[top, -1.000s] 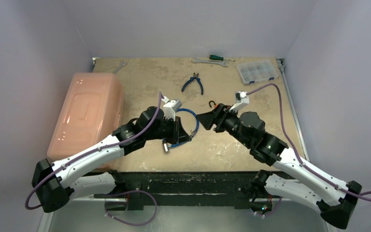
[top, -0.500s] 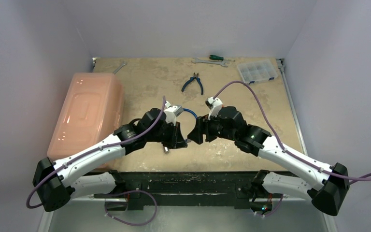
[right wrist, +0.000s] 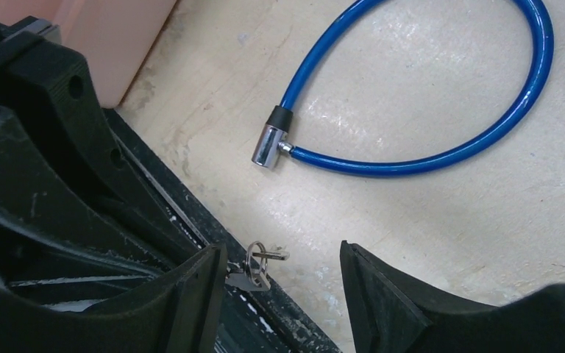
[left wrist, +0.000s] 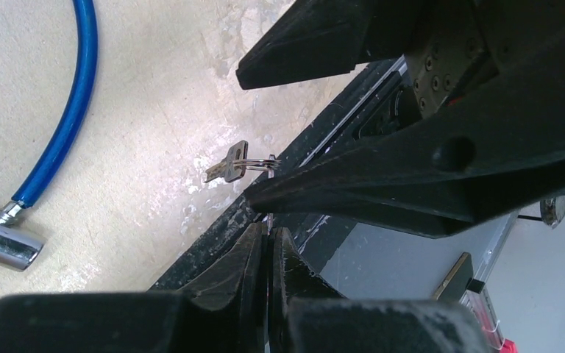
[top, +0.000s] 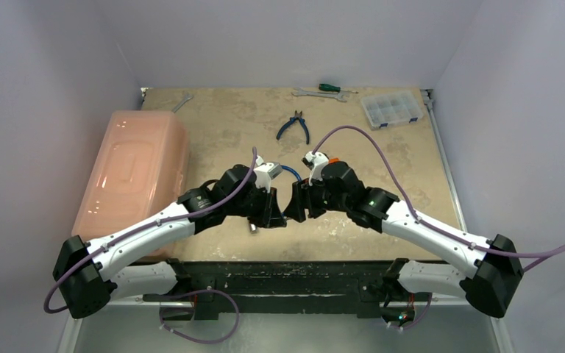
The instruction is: Unlock with the key
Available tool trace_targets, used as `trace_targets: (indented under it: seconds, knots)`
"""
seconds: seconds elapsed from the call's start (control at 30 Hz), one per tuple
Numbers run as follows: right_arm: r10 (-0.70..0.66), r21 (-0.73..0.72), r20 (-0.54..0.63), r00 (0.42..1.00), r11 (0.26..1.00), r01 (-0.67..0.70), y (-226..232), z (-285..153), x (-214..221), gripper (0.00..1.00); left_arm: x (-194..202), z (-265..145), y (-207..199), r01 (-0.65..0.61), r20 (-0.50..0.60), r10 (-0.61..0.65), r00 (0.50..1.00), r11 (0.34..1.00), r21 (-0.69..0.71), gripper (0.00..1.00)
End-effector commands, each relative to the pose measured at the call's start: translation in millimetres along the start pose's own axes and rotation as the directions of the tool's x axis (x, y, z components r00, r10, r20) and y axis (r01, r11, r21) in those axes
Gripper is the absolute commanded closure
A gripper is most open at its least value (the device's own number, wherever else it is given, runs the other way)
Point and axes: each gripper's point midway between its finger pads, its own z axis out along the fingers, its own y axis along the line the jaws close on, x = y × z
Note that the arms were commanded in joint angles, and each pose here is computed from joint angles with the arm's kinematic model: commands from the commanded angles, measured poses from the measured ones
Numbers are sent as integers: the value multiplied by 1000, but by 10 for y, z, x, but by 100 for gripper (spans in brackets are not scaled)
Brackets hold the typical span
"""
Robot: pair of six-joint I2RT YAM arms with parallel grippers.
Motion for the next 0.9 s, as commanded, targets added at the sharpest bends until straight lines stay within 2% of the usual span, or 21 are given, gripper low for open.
trace_targets:
  seconds: [0.0,0.13,0.43,0.53,0.63,0.7,0.8,0.87]
  knots:
    - [-11,30,28,1000,1000,11,-31,11,-77,36,-114,-45,-109,-35,26,34,999,999,37,100]
    - [24,75,29,999,997,-26,-118,37,-51,40,-107,-66,-112,-39,24,38,999,999,37,100]
    - [44,113,72,996,992,-52,-163,-20,-136,38,-45,-109,-76,-55,3,55,999,998,23,100]
    - [-22,58,97,995,998,17,-56,-93,-219,31,-13,-156,-78,-72,-8,72,997,997,24,100]
    - [-71,6,171,983,997,71,62,-243,-361,11,19,-220,-101,-97,-28,98,995,995,32,100]
    - [-104,-51,231,967,992,119,191,-362,-456,2,55,-268,-101,-116,-46,117,992,993,33,100]
    - [-175,-71,335,926,975,210,241,-524,-534,1,85,-340,-103,-146,-65,147,987,989,30,100]
    - [-213,-136,378,901,950,282,357,-630,-483,1,107,-384,-125,-170,-81,173,982,985,42,100]
